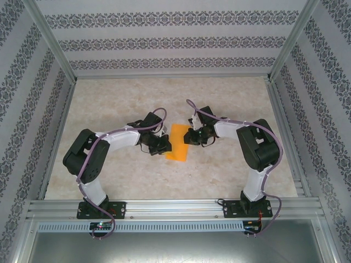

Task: Fold a paper plane with a square sheet of paper (pick it up from the middle)
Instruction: Fold the triangle a second time at the center of the table.

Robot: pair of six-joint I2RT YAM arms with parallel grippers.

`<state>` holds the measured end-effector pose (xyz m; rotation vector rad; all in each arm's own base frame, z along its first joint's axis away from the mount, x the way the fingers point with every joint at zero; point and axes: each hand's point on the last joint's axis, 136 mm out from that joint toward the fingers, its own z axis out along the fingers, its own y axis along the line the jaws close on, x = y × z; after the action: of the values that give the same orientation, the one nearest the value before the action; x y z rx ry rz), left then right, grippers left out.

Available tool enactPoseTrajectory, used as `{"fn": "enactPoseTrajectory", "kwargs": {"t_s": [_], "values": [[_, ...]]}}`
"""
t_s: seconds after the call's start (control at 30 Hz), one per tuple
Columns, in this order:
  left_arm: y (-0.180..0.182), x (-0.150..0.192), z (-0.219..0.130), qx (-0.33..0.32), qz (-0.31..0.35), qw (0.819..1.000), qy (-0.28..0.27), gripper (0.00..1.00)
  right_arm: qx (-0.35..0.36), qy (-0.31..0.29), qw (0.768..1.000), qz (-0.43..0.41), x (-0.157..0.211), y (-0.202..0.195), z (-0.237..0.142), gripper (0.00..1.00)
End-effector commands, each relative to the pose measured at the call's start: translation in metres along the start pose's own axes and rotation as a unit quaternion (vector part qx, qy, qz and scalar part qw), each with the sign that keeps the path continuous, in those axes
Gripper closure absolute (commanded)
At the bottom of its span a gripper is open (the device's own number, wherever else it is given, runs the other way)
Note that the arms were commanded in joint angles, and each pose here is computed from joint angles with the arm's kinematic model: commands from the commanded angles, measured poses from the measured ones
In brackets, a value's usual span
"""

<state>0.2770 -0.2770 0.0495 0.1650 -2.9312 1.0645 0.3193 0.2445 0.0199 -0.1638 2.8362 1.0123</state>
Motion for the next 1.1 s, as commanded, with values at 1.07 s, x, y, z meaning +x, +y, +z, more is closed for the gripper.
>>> {"fn": "enactPoseTrajectory", "kwargs": {"t_s": [1.07], "values": [[-0.024, -0.018, 0.038, 0.003, 0.036, 0.998, 0.050, 0.93, -0.007, -0.012, 1.000, -0.024, -0.010, 0.014, -0.014, 0.91]]}}
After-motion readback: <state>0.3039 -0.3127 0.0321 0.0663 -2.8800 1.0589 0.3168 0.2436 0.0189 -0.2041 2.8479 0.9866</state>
